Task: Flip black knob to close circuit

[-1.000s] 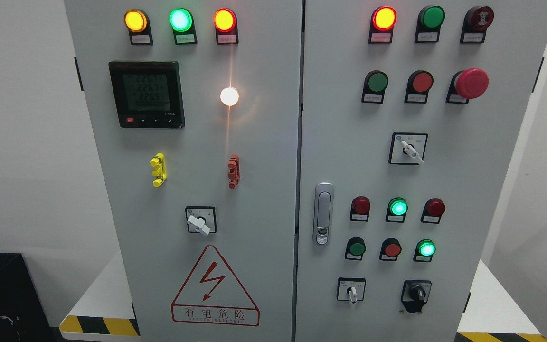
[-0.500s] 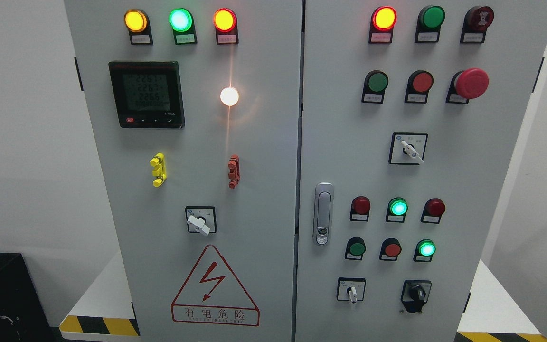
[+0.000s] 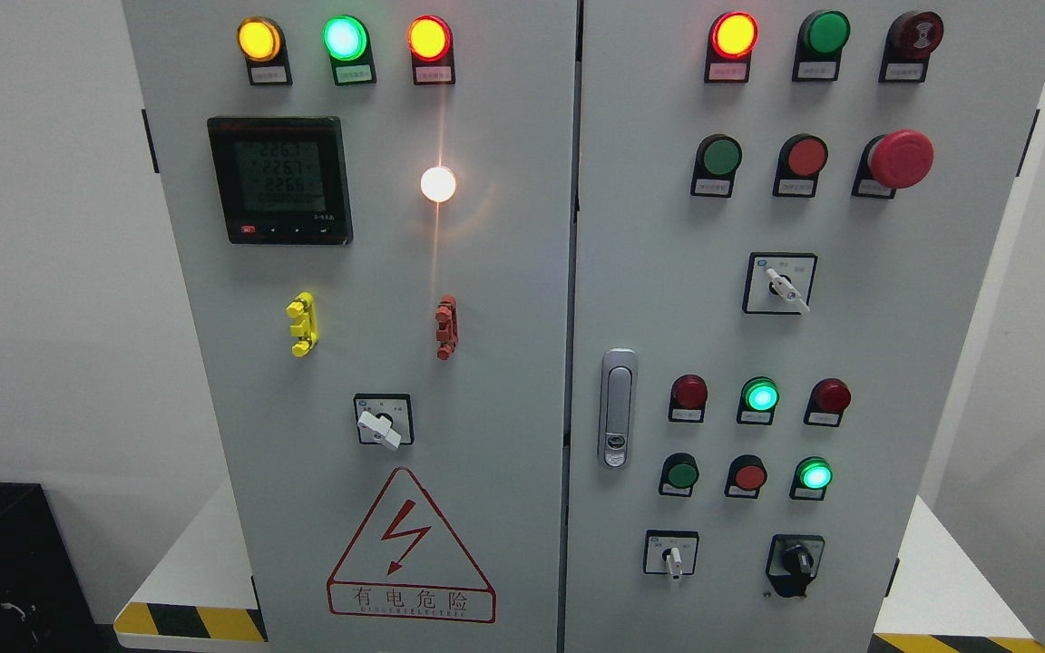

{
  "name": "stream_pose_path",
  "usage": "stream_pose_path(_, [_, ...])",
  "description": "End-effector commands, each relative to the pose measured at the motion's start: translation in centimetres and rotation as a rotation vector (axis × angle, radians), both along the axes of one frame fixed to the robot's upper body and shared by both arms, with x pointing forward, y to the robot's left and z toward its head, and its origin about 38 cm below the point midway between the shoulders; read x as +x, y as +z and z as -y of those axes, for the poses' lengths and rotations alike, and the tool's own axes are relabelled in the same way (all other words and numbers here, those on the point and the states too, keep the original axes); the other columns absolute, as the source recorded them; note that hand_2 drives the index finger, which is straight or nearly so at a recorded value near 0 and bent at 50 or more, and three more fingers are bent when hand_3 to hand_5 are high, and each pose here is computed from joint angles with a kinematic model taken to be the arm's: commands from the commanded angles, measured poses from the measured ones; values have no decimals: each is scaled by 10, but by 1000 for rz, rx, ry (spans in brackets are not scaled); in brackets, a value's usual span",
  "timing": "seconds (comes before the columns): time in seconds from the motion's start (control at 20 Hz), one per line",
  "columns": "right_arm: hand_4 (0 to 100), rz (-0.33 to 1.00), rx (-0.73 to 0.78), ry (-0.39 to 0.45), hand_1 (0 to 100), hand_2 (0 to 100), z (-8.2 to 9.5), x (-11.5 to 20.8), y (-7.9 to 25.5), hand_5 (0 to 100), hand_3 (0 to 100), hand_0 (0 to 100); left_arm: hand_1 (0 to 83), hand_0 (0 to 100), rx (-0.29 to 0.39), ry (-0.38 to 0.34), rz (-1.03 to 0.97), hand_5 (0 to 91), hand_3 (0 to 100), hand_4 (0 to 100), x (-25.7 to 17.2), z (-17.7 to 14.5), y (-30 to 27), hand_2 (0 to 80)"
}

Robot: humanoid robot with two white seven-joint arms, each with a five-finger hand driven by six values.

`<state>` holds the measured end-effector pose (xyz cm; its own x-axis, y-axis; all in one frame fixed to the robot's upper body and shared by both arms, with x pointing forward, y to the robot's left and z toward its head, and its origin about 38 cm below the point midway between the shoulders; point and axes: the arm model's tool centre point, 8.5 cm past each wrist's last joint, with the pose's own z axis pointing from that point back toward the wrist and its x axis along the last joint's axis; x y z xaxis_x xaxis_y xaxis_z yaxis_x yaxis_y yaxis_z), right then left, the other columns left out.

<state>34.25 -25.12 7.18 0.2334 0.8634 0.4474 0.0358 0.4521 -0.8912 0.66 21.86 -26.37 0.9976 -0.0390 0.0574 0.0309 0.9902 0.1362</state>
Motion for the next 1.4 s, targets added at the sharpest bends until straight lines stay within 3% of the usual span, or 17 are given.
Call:
stream_pose_path(0.0, [1000,82,-12,-10,0,937,-4,14,33,1000,1000,0,556,120,-5,2,6,0,0,0,-5,1,-1,0])
stream_pose_path(0.65, [1000,70,3,-51,0,936,-1,41,52,1000,1000,0,556,120,-5,2,6,0,0,0,-5,1,-1,0])
stream_pose_path(1.35, [1000,76,-104,-59,0,937,1,54,69,1000,1000,0,556,120,-5,2,6,0,0,0,-5,1,-1,0])
